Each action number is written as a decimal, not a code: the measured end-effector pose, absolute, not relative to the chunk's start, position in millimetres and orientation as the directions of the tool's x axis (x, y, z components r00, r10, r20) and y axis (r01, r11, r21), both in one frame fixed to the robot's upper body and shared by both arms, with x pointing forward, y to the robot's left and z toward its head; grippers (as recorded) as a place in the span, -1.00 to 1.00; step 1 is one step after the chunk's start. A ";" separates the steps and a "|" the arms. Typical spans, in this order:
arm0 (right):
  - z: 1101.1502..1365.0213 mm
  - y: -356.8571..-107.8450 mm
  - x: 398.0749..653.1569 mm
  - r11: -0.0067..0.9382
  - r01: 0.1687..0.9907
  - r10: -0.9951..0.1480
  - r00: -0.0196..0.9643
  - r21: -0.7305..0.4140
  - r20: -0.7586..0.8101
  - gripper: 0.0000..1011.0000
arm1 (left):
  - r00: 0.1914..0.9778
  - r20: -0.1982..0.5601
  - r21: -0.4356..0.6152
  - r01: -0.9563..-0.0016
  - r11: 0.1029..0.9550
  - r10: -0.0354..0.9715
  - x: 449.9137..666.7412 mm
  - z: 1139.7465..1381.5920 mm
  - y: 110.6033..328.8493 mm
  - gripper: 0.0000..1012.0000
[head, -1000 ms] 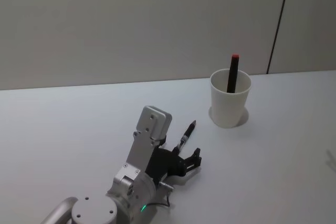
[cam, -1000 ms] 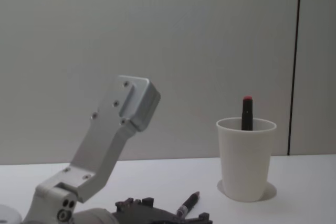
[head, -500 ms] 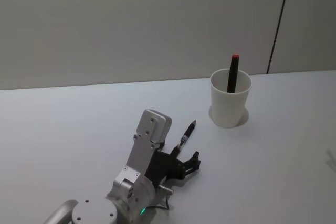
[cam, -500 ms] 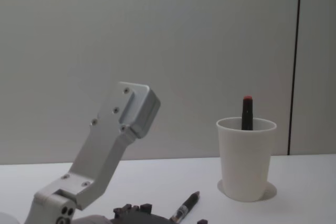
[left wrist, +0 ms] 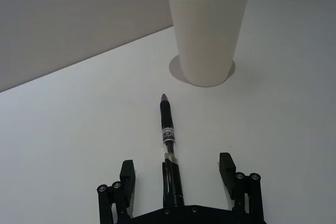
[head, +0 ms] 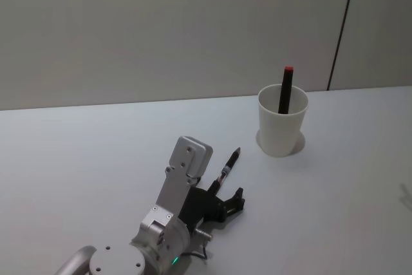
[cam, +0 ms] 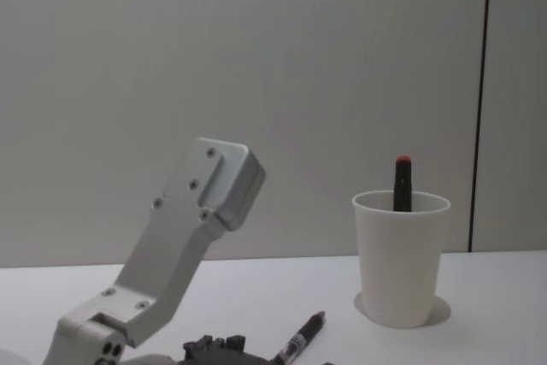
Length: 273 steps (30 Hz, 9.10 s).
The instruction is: Place the pen into the pen holder.
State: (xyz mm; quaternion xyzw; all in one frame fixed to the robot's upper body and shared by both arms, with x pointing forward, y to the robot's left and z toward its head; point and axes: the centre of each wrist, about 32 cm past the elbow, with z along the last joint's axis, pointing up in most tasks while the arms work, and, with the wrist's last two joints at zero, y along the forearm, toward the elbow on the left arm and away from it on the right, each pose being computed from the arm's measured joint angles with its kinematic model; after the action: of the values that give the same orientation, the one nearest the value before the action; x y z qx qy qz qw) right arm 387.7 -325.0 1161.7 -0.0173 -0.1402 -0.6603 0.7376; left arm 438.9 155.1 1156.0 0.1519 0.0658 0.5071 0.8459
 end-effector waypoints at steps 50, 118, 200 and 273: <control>1161.7 -325.0 387.8 0.127 0.979 -0.969 0.089 0.160 0.230 0.98 | 0.488 0.044 0.338 -0.828 0.447 0.872 438.0 1155.3 155.3 -0.03; 1161.7 -325.0 387.7 0.127 0.979 -0.969 0.089 0.160 0.230 0.98 | 0.439 0.062 0.274 -0.871 0.408 0.896 434.9 1160.7 165.4 -0.66; 1239.1 -230.2 471.6 0.499 0.770 -0.749 0.614 0.397 -0.249 0.98 | 0.361 0.074 -0.330 -0.871 0.364 0.930 454.7 1245.3 234.4 -0.66; 1306.8 -115.4 507.3 0.713 0.678 -0.336 0.555 0.179 -0.761 0.98 | 0.415 0.119 -0.346 -0.834 0.430 0.902 461.9 1245.0 226.5 -0.66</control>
State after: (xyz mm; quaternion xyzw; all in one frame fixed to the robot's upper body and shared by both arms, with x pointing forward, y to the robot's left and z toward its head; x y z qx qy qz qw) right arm 507.3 -115.4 1306.8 0.2334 0.3659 -0.2980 0.8502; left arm 461.9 226.5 1245.0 -0.1172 -0.1449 0.5209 0.8330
